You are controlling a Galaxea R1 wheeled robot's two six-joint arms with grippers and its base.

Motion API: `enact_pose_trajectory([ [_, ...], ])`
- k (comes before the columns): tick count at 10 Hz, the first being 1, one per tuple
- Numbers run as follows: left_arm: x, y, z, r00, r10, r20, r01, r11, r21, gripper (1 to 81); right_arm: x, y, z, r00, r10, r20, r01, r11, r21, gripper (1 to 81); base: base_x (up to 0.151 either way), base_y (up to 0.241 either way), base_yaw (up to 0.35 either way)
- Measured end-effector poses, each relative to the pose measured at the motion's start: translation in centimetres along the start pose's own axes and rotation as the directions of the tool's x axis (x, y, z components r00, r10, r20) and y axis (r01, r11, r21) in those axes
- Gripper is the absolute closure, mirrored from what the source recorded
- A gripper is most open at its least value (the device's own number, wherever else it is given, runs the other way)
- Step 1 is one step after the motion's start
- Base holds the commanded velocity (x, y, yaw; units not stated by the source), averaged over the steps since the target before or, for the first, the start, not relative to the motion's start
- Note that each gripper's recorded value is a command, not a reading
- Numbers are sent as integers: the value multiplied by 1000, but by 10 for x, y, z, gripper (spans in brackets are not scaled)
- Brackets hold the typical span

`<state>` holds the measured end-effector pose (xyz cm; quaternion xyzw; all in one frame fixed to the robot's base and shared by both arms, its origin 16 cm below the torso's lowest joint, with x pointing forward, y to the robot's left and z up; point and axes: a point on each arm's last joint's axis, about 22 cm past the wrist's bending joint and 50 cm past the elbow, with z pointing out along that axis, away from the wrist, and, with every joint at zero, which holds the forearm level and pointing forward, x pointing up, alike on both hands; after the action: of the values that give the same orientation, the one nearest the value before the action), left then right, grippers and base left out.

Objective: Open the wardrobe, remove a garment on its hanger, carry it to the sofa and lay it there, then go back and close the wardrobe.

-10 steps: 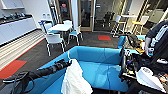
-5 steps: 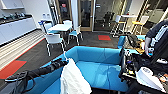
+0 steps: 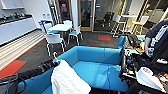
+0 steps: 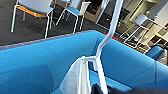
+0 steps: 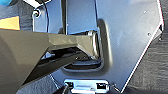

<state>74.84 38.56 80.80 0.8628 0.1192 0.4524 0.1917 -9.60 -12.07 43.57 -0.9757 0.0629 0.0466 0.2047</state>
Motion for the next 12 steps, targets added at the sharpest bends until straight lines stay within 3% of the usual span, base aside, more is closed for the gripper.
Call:
enact_pose_trajectory([
  [3, 0, -59, -8, 1000, 13, -2, -13, 996, 93, 811, -10, 1, -1, 1000, 11, 22, -10, 1000, -3, 10, 0, 0, 0],
  [6, -8, -37, -3, 999, 46, 17, -47, 998, 50, 811, -10, 1, -1, 1000, 11, 20, -11, 1000, -2, 10, 0, 0, 0],
  [10, -9, -52, -8, 995, 97, 30, -99, 992, 84, 811, -10, 1, -1, 1000, 10, 20, -10, 1000, -2, 10, 0, 0, 0],
  [12, -40, -56, -5, 989, 127, 71, -133, 987, 88, 811, -10, 0, -1, 1000, 10, 20, -10, 1000, -2, 10, 0, 0, 0],
])
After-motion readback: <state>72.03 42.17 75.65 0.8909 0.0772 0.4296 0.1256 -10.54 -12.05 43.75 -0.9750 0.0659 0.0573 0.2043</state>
